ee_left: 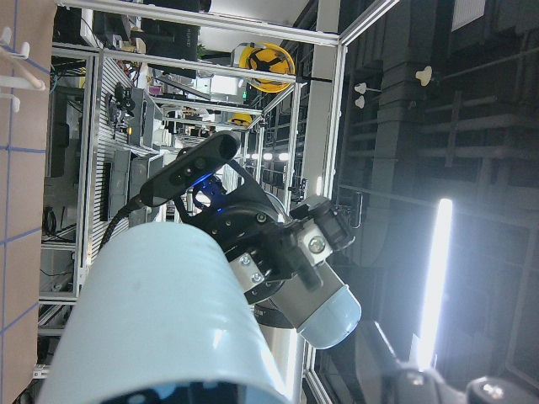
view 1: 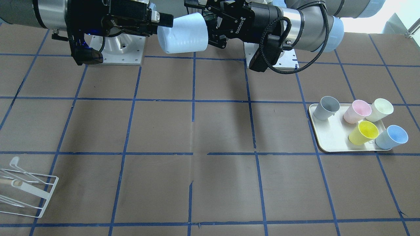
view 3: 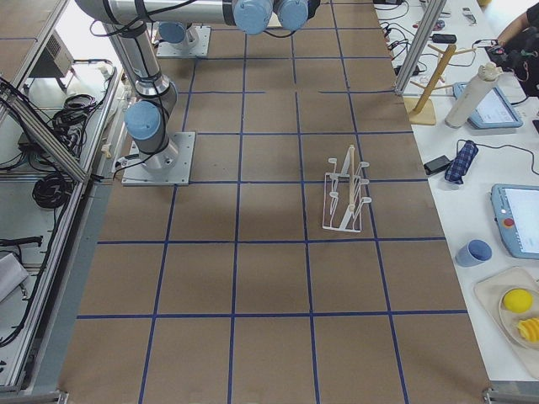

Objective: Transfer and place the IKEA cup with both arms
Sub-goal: 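Grasp the cup with the left gripper while the right gripper opens and withdraws, then carry the cup with the left gripper down toward the white tray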

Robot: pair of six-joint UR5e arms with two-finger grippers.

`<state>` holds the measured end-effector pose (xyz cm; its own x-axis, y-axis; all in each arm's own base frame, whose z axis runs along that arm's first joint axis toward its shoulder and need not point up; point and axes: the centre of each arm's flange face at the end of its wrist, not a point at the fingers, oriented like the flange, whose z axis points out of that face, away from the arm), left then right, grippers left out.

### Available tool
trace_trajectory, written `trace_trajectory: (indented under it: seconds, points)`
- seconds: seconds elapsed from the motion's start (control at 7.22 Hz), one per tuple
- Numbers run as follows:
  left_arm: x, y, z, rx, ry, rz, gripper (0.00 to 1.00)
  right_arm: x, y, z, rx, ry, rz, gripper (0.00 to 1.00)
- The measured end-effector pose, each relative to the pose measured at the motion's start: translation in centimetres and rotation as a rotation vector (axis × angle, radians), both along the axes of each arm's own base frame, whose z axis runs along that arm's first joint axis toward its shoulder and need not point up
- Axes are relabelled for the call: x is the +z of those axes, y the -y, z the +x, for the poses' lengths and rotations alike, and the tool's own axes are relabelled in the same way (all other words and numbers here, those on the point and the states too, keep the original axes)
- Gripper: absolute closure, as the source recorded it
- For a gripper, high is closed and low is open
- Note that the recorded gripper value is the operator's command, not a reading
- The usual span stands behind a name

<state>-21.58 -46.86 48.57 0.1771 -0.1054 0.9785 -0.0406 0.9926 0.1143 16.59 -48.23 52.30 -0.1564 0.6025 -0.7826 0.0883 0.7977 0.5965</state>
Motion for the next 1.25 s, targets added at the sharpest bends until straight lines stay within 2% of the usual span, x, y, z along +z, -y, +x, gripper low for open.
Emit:
trace_trajectory:
  seconds: [0.14, 0.28, 0.55, 0.83, 0.97, 1.25]
  points:
    - [0.0, -0.1, 0.0, 0.000, -0.001, 0.003, 0.92, 0.3, 0.3, 0.0, -0.007, -0.003, 0.006, 0.00]
    - [0.1, -0.2, 0.1, 0.000, 0.000, 0.006, 1.00, 0.6, 1.1, -0.3, -0.022, -0.013, 0.011, 0.00]
    - [0.3, -0.2, 0.5, 0.004, 0.002, 0.029, 1.00, 1.3, 3.4, -1.2, -0.066, -0.046, -0.011, 0.00]
    - [0.6, -0.3, 0.9, -0.005, 0.013, 0.123, 1.00, 1.7, 4.5, -2.8, -0.081, -0.120, -0.081, 0.00]
    - [0.3, 0.1, 1.9, 0.008, 0.081, 0.144, 1.00, 1.7, 4.7, -3.6, -0.073, -0.194, -0.123, 0.00]
    - [-0.5, 1.5, 6.2, 0.102, 0.310, 0.177, 1.00, 1.7, 4.1, -4.4, -0.027, -0.405, -0.212, 0.00]
